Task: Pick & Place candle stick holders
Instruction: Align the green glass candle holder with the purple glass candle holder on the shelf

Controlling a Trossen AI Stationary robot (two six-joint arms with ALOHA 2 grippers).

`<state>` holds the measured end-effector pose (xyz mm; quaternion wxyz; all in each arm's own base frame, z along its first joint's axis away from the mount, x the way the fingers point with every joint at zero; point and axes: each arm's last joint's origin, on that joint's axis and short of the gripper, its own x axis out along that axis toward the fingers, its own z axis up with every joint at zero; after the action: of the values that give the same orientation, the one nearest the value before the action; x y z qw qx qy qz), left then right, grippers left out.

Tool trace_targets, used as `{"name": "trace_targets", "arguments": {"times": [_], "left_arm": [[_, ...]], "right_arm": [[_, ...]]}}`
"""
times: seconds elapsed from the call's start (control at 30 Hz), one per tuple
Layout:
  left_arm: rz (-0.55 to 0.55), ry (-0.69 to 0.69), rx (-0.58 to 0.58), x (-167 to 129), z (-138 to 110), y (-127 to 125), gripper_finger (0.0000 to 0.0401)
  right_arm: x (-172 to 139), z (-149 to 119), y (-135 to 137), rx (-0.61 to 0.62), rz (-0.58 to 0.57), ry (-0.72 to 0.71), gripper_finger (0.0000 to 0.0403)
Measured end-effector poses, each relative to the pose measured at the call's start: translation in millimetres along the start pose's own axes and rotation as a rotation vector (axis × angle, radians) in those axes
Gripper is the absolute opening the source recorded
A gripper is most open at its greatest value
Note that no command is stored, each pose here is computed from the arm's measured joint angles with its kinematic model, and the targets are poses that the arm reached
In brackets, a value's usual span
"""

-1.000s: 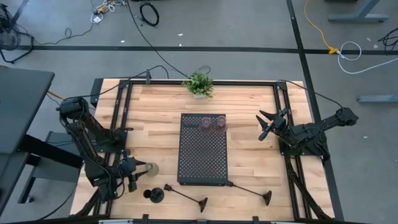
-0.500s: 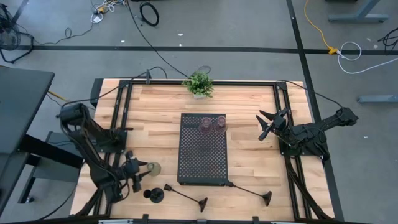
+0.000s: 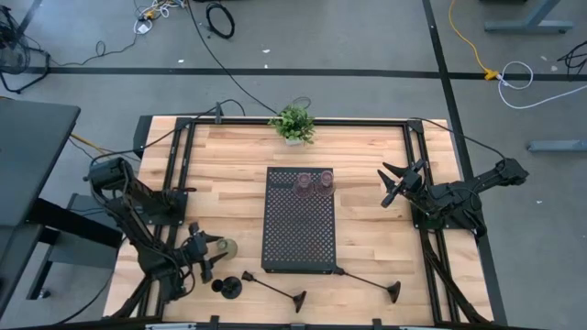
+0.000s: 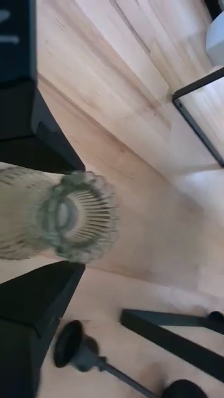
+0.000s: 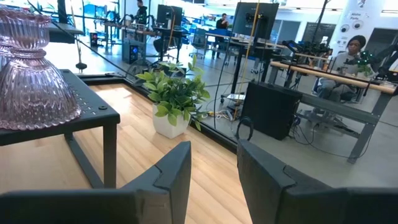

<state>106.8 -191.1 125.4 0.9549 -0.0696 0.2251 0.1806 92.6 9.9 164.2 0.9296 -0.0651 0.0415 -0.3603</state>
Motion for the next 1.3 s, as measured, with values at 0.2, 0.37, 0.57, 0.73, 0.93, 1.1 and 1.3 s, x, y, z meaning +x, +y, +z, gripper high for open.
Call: {"name": "trace_targets", "arguments": {"times": [0.2,0.37,0.57,0.73,0.93,1.1,1.3], "left_arm": [[0.034,-0.017,-0.02,8.0,4.1,0.7,0.0235],[0.035,-0.006,-0.006,13.0,-0.7,-3.1,0.0203],[0.03,-0.024,-0.004,17.3,-7.9,-7.7,0.013],[0.03,-0.028,-0.002,17.4,-8.1,-7.9,0.013],[0.029,-0.039,-0.004,16.1,-5.2,-7.1,0.013],[0.038,-0.061,0.026,9.6,9.6,0.5,0.013],[0.046,-0.083,-0.002,1.5,42.1,14.6,0.013]], "right_arm": [[0.0,-0.1,0.0,0.0,0.0,0.0,0.013],[0.0,0.0,0.0,0.0,0.0,0.0,0.013],[0.0,-0.1,0.0,0.0,0.0,0.0,0.013],[0.0,0.0,0.0,0.0,0.0,0.0,0.013],[0.0,0.0,0.0,0.0,0.0,0.0,0.013],[0.0,0.0,0.0,0.0,0.0,0.0,0.013],[0.0,0.0,0.0,0.0,0.0,0.0,0.013]]}}
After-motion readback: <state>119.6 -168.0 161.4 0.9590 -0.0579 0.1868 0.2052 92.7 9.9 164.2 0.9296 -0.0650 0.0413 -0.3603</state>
